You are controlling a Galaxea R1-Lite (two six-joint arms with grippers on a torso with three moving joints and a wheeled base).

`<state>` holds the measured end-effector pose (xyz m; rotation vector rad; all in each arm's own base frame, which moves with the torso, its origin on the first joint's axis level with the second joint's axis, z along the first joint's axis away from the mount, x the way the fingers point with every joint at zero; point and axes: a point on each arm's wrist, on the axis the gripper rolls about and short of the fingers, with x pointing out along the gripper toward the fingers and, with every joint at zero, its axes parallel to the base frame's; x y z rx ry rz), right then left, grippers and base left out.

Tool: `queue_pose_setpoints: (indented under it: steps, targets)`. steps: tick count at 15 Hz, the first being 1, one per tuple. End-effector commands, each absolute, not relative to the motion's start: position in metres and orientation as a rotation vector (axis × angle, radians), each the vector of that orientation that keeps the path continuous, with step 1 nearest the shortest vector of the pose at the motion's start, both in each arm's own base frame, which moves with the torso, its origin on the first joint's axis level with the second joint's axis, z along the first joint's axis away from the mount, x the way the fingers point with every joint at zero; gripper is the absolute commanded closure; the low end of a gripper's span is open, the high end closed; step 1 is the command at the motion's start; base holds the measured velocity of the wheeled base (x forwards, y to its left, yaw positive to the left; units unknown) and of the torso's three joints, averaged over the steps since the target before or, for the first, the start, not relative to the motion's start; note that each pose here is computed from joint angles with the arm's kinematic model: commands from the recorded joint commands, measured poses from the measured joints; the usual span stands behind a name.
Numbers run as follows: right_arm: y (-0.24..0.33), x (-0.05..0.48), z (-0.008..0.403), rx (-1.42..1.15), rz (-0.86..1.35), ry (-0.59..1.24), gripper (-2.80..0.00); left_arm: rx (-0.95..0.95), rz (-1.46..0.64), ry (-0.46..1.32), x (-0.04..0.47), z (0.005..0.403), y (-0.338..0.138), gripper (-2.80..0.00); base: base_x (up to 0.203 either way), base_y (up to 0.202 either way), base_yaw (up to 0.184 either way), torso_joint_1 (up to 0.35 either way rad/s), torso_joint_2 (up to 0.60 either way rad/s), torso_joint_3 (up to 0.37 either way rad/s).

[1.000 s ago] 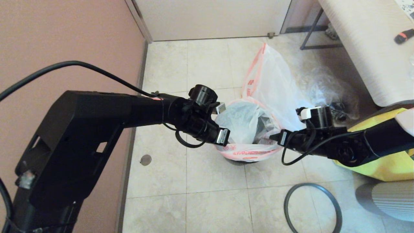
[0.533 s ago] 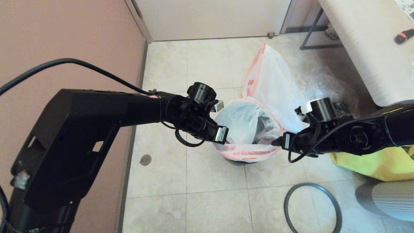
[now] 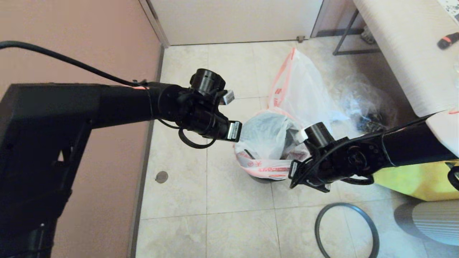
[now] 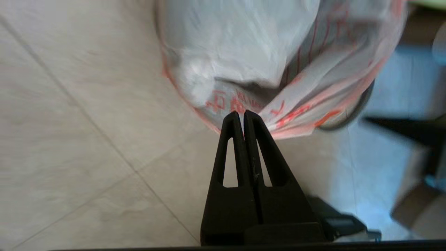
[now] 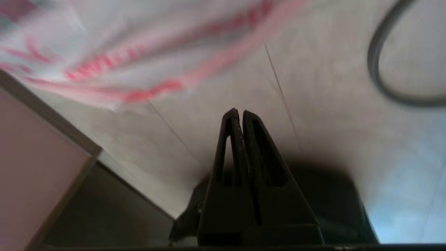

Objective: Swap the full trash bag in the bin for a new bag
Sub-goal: Put the new garbage bag on the trash can

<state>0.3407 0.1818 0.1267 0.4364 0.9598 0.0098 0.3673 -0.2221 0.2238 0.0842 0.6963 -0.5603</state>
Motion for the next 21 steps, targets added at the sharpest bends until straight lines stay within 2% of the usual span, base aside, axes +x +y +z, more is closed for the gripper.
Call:
queue_pose_setpoints:
  steps: [1, 2, 3, 12, 13, 21]
  targets:
    - [0.192, 0.342, 0.116, 0.425, -0.014, 0.993, 0.0, 0.064, -0.544, 0.636, 0.357, 0.251, -0.209, 0.0, 0.0, 0.0, 0.0, 0.0, 0.0, 0.0]
    - [0.192, 0.343, 0.115, 0.428, -0.039, 0.986, 0.0, 0.054, -0.538, 0.624, 0.354, 0.257, -0.206, 0.0, 0.0, 0.0, 0.0, 0.0, 0.0, 0.0]
    - [0.192, 0.343, 0.114, 0.443, -0.051, 0.987, -2.8, 0.044, -0.533, 0.62, 0.353, 0.26, -0.204, 0.0, 0.0, 0.0, 0.0, 0.0, 0.0, 0.0]
    - [0.2, 0.357, 0.12, 0.567, -0.083, 0.949, -2.8, 0.033, -0.524, 0.599, 0.351, 0.268, -0.197, 0.0, 0.0, 0.0, 0.0, 0.0, 0.0, 0.0]
    - [0.198, 0.359, 0.119, 0.57, -0.089, 0.946, 0.0, 0.031, -0.522, 0.597, 0.35, 0.269, -0.197, 0.0, 0.0, 0.0, 0.0, 0.0, 0.0, 0.0]
    - [0.19, 0.365, 0.12, 0.582, -0.111, 0.938, 0.0, 0.032, -0.523, 0.6, 0.351, 0.268, -0.197, 0.0, 0.0, 0.0, 0.0, 0.0, 0.0, 0.0]
